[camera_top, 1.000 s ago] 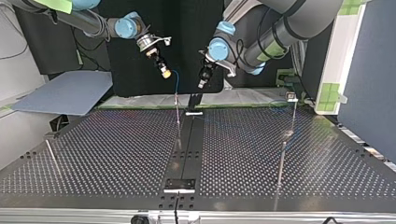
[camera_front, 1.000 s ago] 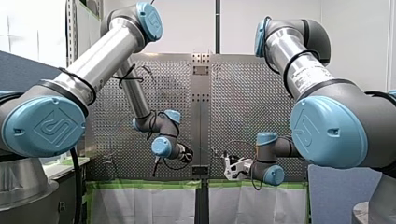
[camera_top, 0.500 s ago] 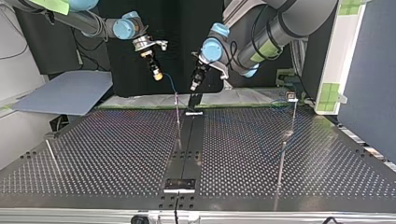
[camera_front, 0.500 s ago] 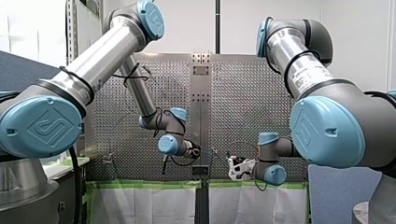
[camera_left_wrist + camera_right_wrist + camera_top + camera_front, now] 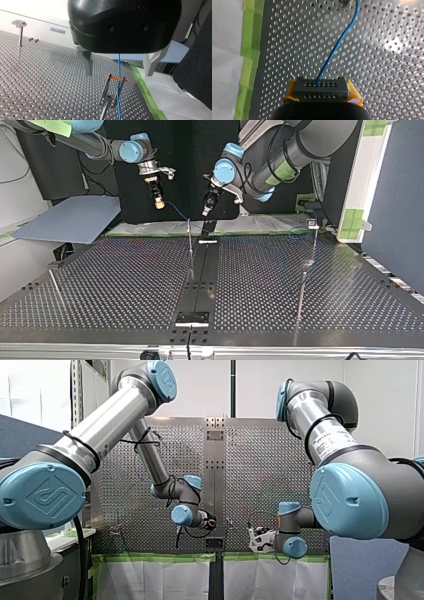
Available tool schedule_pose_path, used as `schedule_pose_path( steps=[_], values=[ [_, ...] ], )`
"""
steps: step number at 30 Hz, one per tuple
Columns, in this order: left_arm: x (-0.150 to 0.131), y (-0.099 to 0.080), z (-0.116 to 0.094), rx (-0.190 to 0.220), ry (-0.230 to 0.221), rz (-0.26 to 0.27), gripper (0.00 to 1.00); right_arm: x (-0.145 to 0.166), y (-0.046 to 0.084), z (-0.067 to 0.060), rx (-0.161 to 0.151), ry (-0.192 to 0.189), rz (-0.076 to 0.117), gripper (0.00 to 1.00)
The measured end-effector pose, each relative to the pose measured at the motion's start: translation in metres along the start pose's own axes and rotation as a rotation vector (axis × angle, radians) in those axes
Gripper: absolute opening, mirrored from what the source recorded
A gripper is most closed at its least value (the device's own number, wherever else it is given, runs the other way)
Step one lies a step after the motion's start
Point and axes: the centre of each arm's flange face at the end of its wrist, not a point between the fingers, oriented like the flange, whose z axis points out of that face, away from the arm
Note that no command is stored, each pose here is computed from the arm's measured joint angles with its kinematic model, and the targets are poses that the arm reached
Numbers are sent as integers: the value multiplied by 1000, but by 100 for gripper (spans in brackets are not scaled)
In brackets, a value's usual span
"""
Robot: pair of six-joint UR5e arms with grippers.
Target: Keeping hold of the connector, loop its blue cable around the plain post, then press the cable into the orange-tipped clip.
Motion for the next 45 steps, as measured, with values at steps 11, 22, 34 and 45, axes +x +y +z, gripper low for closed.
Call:
schedule_pose_path(
  steps=[11, 22, 34, 45],
  values=[
    [0, 0, 0, -1, -2, -15, 100, -2, 12, -1, -114, -24, 0, 0],
    [0, 0, 0, -3, -3, -23, 100, -5, 23, -3, -228, -51, 0, 0],
    [0, 0, 0, -9, -3, -23, 100, -7, 31, -5, -314, -66, 0, 0],
    [0, -1, 0, -7, -3, -25, 100, -7, 31, -5, -310, -67, 0, 0]
  ],
)
